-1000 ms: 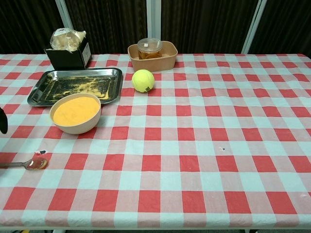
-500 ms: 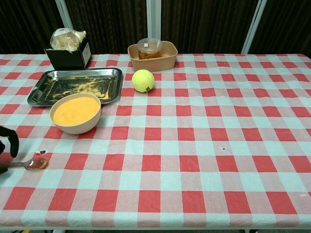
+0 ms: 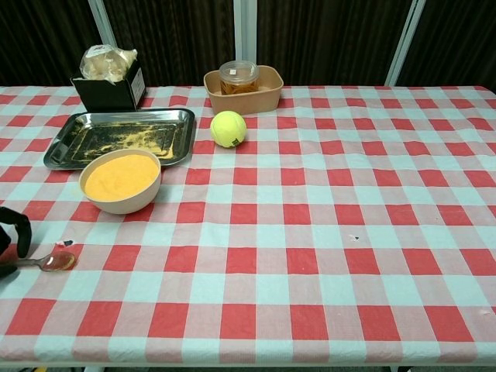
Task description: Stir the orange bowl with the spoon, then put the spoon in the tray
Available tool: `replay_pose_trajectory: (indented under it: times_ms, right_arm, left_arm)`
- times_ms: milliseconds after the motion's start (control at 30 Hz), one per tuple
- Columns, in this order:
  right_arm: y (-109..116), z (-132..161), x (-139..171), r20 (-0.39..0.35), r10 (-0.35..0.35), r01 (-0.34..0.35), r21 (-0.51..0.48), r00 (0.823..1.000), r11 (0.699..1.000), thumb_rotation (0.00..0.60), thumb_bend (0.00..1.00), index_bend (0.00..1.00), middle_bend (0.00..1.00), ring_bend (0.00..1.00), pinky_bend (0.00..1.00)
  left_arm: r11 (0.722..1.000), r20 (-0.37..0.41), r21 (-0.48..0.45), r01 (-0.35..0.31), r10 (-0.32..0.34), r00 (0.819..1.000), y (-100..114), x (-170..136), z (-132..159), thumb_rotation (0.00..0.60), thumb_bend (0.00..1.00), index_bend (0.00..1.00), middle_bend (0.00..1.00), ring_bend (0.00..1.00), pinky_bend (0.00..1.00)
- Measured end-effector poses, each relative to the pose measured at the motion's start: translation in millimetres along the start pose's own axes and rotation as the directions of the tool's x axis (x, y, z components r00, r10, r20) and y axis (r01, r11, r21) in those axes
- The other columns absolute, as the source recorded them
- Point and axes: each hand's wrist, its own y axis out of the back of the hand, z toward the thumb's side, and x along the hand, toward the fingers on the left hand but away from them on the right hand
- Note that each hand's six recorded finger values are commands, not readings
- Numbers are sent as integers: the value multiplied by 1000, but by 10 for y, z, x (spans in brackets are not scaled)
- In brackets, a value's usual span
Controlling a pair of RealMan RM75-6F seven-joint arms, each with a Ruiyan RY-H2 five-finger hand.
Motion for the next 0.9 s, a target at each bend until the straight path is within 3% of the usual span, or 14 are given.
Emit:
replay_pose_trajectory:
  times_ms: [900]
  right_arm:
    - [-4, 2, 18, 6, 5, -5, 2, 1000, 1000, 600, 243, 0, 107, 0, 0]
  left_arm:
    - [1000, -26, -9, -6, 6, 1000, 9, 27, -41, 600, 381, 630, 908, 894, 968]
